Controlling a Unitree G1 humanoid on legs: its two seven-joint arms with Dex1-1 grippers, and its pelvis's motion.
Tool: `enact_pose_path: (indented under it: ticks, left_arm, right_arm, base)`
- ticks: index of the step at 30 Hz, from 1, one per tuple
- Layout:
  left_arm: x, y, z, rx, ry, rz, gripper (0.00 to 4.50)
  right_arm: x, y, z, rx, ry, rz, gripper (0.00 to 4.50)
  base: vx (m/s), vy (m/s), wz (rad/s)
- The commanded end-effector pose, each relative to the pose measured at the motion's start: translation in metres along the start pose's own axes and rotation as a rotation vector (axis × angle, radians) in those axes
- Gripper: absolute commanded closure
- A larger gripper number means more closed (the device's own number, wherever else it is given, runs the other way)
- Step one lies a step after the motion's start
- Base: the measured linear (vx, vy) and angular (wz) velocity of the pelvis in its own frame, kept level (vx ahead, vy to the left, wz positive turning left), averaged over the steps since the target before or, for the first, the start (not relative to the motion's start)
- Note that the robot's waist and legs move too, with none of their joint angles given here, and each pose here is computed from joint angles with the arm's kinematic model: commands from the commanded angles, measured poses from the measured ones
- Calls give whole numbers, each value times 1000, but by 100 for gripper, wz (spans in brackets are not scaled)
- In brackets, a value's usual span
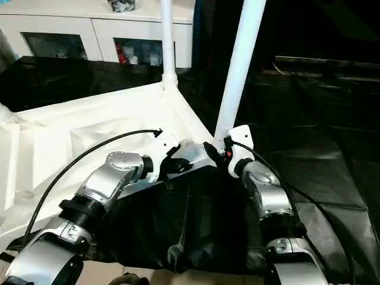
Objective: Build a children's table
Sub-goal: Rotate leg to tighten
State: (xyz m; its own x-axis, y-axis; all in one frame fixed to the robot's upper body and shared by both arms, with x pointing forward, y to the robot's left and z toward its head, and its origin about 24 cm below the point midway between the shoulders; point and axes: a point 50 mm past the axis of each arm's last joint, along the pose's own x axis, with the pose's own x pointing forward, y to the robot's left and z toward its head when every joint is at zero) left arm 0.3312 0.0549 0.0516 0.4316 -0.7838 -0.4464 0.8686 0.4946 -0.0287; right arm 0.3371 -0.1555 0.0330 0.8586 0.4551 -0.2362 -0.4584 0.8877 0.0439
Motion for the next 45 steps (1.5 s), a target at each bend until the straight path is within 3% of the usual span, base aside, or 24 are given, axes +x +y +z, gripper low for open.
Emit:
enact_pose_path:
  ticks: [1, 6, 8, 14, 23, 32, 45]
  left_arm:
    - [3, 3, 23, -3, -123, 78, 450]
    - [1, 3, 21, 13, -125, 53, 450]
    - [-4, 2, 19, 30, -132, 7, 450]
    - [-20, 2, 13, 92, -118, -131, 450]
    - [-40, -4, 6, 159, -84, -330, 450]
    - [-46, -6, 2, 172, -51, -402, 450]
    - [-45, -5, -1, 156, -42, -368, 450]
  right_arm:
    - [11, 30, -6, -11, 8, 132, 144]
    - [9, 27, -3, 18, -11, 138, 100]
    - [5, 19, 3, -29, -40, 152, 77]
    - [-19, 12, 2, -126, 1, 392, 77]
    - [-49, 16, -3, -180, 104, 691, 77]
    - [-53, 21, -3, -208, 145, 772, 77]
    - [-54, 26, -10, -173, 170, 792, 174]
  base:
    - [0, 0, 0]
    - [0, 0, 0]
    - [0, 0, 0]
    - [0, 0, 0]
    - [0, 0, 0]
    - [0, 0, 0]
    - [0, 0, 0]
